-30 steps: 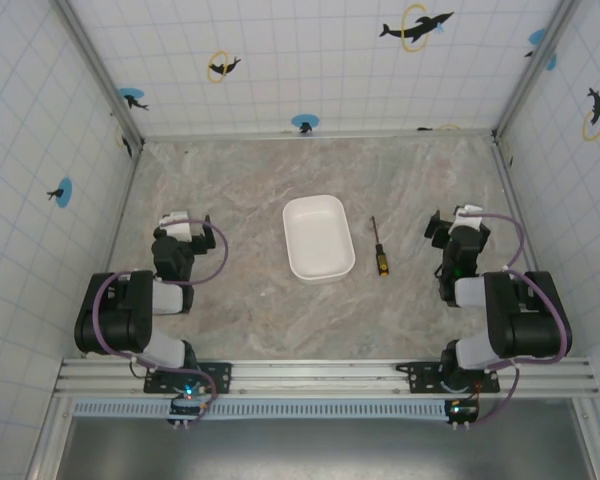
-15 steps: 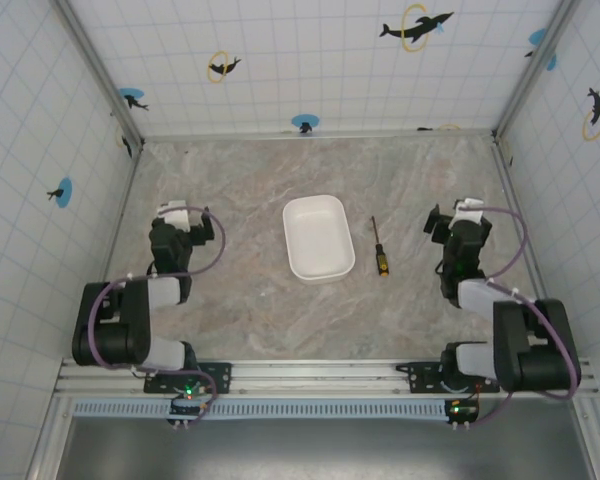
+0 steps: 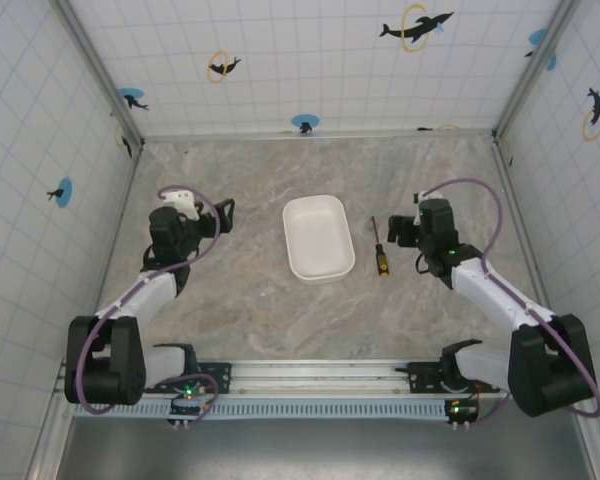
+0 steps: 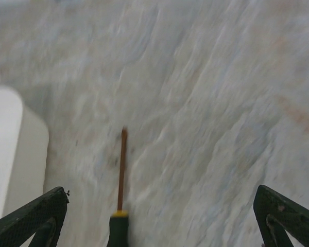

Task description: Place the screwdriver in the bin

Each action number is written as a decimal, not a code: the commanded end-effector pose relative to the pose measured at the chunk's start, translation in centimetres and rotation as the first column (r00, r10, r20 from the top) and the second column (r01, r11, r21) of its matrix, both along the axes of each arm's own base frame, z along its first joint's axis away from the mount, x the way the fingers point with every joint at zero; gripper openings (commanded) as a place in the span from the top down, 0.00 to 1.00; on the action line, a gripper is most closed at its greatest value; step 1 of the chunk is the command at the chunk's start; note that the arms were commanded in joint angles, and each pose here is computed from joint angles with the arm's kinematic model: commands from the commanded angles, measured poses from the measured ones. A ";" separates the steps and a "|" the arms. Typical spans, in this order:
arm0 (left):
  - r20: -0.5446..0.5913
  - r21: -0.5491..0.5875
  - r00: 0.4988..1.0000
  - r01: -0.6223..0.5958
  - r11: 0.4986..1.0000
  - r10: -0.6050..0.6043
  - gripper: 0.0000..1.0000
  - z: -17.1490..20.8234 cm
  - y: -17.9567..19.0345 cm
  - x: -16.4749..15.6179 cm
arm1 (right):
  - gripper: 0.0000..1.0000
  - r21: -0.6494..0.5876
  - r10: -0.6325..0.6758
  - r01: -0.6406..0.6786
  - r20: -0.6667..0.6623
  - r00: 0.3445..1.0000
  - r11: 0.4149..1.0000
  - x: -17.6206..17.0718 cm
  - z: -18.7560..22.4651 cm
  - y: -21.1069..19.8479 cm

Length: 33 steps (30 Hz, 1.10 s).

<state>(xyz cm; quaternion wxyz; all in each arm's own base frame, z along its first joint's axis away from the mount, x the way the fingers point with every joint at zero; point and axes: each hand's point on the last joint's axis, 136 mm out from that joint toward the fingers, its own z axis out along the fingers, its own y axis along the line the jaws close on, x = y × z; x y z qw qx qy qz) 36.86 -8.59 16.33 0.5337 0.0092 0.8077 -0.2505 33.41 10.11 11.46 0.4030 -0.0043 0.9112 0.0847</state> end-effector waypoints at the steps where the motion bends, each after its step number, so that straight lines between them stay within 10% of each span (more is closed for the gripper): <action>1: -0.126 -0.094 0.989 0.059 0.994 -0.071 0.02 -2.6 -1.9 -1.9 | 0.06 0.011 0.015 -0.013 -0.184 0.983 1.000 -2.7 -3.2 1.0; 14: -0.263 -0.214 0.931 0.199 0.956 -0.252 0.02 -4.6 -5.3 -5.2 | 0.20 0.015 0.117 -0.118 -0.297 0.947 0.993 -3.2 -6.7 4.8; 33: -0.346 -0.168 0.917 0.148 0.975 -0.199 0.02 -5.4 -4.8 -5.5 | 0.51 -0.087 0.088 -0.129 -0.366 0.926 0.988 -3.0 -8.7 5.0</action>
